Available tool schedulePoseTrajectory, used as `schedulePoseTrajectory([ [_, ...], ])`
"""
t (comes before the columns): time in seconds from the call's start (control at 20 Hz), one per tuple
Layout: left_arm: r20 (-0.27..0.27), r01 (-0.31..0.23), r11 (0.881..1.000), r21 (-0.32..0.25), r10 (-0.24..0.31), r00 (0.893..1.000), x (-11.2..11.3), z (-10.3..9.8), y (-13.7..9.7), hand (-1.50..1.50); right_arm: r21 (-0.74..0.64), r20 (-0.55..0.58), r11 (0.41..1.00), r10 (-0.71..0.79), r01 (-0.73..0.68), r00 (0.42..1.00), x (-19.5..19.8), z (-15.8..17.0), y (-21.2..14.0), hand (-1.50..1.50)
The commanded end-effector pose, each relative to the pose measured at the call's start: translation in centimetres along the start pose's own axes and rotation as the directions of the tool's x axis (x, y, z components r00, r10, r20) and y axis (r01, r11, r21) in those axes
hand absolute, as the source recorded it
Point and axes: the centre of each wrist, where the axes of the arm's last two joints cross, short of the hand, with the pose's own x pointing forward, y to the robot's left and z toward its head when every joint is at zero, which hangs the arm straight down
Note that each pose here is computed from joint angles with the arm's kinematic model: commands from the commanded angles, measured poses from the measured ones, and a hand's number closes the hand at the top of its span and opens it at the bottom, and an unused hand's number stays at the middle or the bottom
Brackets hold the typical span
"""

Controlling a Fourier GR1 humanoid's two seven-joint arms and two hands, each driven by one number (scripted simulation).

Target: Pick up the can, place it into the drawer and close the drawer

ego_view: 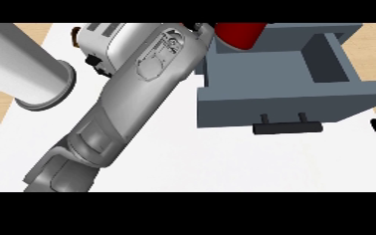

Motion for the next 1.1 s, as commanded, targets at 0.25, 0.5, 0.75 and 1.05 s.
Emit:
schedulePoseTrajectory([
  [0.25,-0.022,0.053,0.999,0.004,-0.053,0.998,0.4,-1.5,-1.3,1.5,0.007,0.001,1.0,0.007,-0.007,1.0,0.0,-1.7,-0.3,-1.5],
  [0.5,-0.048,0.071,0.997,0.009,-0.071,0.996,-1.0,-1.2,-1.8,1.5,0.048,0.013,0.999,0.01,-0.01,1.0,1.4,-1.2,0.0,-1.5],
  [0.75,-0.03,0.121,0.992,0.024,-0.121,0.992,-1.6,-1.7,-1.7,1.5,0.032,0.002,0.999,0.002,-0.002,1.0,-0.7,-2.3,0.5,-1.5],
  [1.05,-0.024,0.169,0.983,0.072,-0.168,0.985,-4.1,-1.2,-1.5,1.5,0.034,0.025,0.999,0.016,-0.017,1.0,0.2,-3.5,0.8,-1.5],
])
